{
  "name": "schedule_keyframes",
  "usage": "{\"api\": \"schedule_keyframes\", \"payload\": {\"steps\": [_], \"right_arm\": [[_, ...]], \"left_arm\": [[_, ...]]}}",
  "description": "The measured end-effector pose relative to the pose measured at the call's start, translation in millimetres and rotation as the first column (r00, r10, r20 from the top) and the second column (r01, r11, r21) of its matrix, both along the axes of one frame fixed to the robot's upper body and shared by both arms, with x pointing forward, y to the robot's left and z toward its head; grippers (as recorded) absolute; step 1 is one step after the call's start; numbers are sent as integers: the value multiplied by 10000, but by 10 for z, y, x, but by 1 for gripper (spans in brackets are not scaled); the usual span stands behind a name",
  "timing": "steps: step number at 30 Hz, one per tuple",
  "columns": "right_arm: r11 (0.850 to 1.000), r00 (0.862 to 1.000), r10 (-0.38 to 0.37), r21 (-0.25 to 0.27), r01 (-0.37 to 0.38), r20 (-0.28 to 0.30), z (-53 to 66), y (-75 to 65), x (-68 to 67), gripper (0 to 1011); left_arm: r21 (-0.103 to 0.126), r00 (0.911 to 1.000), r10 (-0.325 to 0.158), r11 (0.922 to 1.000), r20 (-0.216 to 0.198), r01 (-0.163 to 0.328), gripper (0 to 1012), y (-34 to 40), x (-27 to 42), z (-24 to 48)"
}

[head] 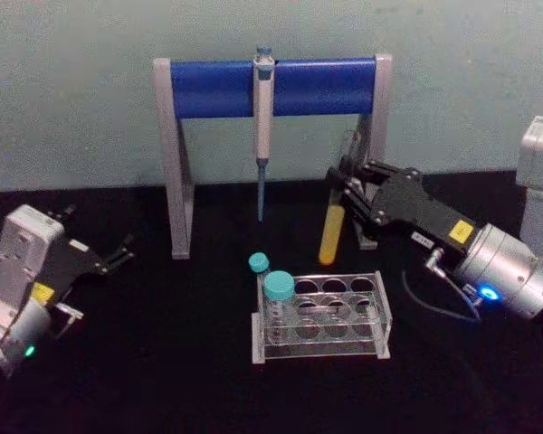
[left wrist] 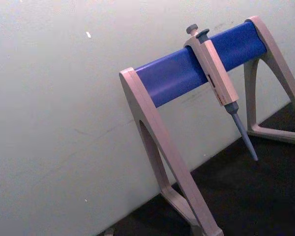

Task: Pick up the test tube from the test tube rack, shake it, then place it back into the test tube rack.

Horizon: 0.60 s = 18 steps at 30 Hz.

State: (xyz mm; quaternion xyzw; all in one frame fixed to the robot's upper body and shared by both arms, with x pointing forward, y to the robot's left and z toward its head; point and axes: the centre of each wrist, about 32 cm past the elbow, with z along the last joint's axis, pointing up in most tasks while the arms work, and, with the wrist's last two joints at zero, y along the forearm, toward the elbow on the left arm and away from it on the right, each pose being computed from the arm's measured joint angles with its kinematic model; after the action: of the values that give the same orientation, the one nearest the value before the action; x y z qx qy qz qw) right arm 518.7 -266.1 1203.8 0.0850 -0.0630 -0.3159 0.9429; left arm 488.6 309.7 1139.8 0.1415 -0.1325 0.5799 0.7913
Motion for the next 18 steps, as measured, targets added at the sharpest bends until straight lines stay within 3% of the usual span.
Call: {"api": "schedule_keyframes", "payload": {"steps": [5,9,13,18], "right_arm": [[9953,9940,952,-110,-959,-533,90,-87,-53,232],[9920,9881,1161,-375,-1204,-1011,164,-186,-137,232],[9905,9873,903,-911,-1027,-1309,287,-300,-241,232],[9823,9926,-51,-1864,-177,-1211,442,-462,-383,232]], "left_arm": [[0,10000,0,10000,1,0,1001,0,0,0],[0,10000,0,10000,0,0,1001,0,0,0],[0,10000,0,10000,1,0,1001,0,0,0],[0,10000,0,10000,0,0,1001,0,0,0]]}}
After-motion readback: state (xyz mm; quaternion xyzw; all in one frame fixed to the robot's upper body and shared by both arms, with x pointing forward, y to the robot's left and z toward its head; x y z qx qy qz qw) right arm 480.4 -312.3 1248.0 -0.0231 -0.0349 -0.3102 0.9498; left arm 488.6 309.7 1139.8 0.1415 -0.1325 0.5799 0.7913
